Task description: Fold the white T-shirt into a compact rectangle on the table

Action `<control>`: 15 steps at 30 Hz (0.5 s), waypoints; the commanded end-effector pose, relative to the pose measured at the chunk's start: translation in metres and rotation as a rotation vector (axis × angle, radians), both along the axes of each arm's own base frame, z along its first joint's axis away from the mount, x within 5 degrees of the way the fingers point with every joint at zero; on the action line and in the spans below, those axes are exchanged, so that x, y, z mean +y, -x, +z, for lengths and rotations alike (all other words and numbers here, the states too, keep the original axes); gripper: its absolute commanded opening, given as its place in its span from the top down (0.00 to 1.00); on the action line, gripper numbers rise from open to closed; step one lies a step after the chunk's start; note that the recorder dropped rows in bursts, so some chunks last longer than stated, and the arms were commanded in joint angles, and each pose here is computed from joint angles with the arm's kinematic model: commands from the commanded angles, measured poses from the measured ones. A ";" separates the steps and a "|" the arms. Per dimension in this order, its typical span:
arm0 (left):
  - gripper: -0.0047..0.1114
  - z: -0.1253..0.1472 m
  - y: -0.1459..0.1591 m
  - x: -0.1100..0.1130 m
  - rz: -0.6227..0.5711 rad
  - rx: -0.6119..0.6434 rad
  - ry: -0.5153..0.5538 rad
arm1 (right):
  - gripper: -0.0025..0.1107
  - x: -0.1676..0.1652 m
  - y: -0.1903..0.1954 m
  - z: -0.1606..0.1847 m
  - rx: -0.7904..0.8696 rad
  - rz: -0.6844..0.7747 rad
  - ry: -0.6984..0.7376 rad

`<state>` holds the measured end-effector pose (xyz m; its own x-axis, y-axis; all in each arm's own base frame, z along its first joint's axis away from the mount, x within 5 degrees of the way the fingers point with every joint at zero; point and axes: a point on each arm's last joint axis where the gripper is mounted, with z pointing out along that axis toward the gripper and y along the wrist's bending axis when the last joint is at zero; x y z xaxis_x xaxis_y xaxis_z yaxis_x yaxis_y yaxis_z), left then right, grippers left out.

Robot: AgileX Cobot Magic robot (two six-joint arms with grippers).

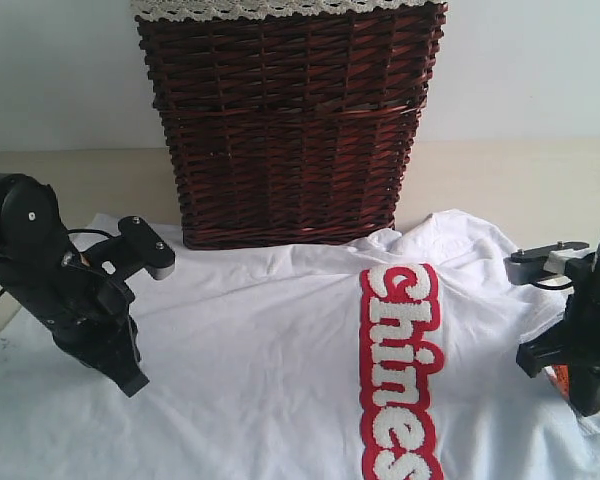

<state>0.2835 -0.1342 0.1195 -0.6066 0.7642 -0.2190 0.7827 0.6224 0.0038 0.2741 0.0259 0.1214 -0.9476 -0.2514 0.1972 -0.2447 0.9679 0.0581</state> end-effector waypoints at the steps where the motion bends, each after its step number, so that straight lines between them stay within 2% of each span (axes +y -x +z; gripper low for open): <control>1: 0.96 0.006 -0.003 -0.001 0.000 -0.023 0.009 | 0.98 0.007 -0.007 0.002 -0.023 -0.002 -0.065; 11: 0.96 0.006 -0.003 -0.001 0.000 -0.023 0.009 | 0.98 0.016 -0.013 0.003 -0.075 0.007 -0.167; 15: 0.96 0.006 -0.003 -0.001 0.000 -0.023 0.009 | 0.98 0.013 -0.013 -0.007 -0.043 0.011 -0.132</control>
